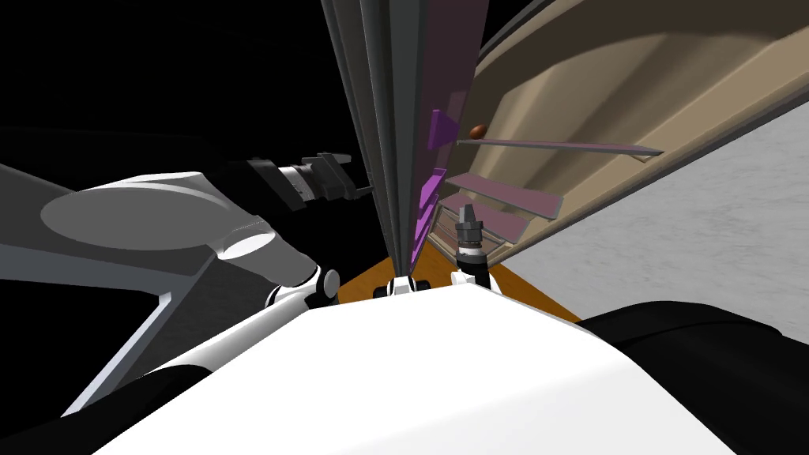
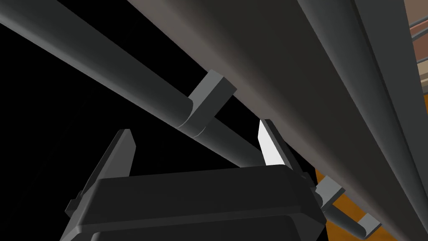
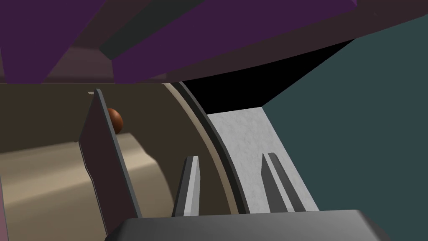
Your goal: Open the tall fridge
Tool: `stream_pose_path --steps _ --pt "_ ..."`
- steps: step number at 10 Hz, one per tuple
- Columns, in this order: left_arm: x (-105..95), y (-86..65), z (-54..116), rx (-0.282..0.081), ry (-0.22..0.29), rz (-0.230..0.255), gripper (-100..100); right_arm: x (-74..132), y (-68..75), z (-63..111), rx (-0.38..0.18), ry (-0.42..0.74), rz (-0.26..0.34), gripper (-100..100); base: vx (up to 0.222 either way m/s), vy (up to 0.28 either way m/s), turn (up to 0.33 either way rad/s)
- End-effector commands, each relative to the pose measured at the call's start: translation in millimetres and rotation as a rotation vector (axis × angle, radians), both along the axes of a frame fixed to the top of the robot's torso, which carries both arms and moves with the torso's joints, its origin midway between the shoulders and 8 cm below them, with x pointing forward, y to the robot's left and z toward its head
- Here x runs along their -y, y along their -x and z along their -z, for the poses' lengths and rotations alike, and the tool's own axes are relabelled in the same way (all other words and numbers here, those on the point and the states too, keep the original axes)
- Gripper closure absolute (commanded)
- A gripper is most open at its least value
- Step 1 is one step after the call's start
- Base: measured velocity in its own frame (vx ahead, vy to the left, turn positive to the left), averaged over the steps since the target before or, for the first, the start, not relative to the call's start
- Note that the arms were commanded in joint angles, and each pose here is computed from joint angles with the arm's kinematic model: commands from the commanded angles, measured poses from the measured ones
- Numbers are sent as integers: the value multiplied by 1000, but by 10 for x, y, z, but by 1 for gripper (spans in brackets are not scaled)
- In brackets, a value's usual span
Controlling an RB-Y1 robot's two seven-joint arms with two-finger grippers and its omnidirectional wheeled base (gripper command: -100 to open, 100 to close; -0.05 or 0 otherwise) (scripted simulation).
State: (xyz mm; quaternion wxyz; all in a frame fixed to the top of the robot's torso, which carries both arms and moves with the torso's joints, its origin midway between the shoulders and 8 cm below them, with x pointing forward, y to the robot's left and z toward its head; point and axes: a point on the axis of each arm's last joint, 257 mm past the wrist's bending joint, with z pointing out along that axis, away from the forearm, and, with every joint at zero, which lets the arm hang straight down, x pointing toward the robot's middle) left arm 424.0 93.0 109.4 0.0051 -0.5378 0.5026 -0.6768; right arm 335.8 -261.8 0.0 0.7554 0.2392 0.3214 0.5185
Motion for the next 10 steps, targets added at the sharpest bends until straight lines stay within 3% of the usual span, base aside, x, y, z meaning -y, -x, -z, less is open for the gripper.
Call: stream_pose_path --steps 1,3,10 --pt "47 149 -108 -11 -7 20 -100 0 0 0 0 0 0 0 18 17 41" --pt "49 248 -209 -11 -8 23 -100 0 0 0 0 0 0 0 10 5 43" --pt "47 297 -256 -11 -8 23 -100 0 0 0 0 0 0 0 2 0 12"
